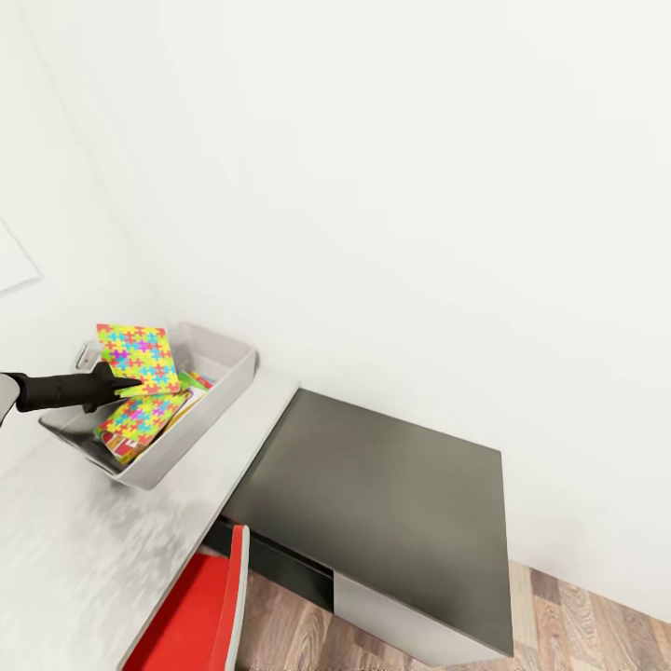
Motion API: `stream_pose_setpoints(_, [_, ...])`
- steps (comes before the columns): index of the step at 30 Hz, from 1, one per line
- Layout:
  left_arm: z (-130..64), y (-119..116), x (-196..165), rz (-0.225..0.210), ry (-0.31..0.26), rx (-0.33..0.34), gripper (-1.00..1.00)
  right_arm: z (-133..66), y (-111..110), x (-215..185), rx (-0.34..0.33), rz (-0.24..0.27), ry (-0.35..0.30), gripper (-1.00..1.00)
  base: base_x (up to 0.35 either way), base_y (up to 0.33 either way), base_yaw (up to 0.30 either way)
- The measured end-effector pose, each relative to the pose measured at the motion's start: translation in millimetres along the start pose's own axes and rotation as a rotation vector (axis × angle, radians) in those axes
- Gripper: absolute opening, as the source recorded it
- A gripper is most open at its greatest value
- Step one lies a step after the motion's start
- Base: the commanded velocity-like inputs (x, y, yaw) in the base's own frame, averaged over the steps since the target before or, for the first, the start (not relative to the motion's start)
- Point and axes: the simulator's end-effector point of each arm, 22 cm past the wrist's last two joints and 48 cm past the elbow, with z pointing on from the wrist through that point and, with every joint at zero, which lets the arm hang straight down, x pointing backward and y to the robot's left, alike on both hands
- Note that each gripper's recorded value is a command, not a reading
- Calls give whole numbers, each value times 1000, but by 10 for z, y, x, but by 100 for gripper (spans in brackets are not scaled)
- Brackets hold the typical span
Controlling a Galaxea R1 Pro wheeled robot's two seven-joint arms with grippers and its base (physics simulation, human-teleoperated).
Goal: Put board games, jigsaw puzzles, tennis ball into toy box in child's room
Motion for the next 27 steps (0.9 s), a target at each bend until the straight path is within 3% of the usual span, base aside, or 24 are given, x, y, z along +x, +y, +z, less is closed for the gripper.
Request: stream_pose_setpoints(27, [181, 216, 96, -21, 27, -26, -100, -2, -133, 79, 34, 21, 19, 100, 0, 0, 0])
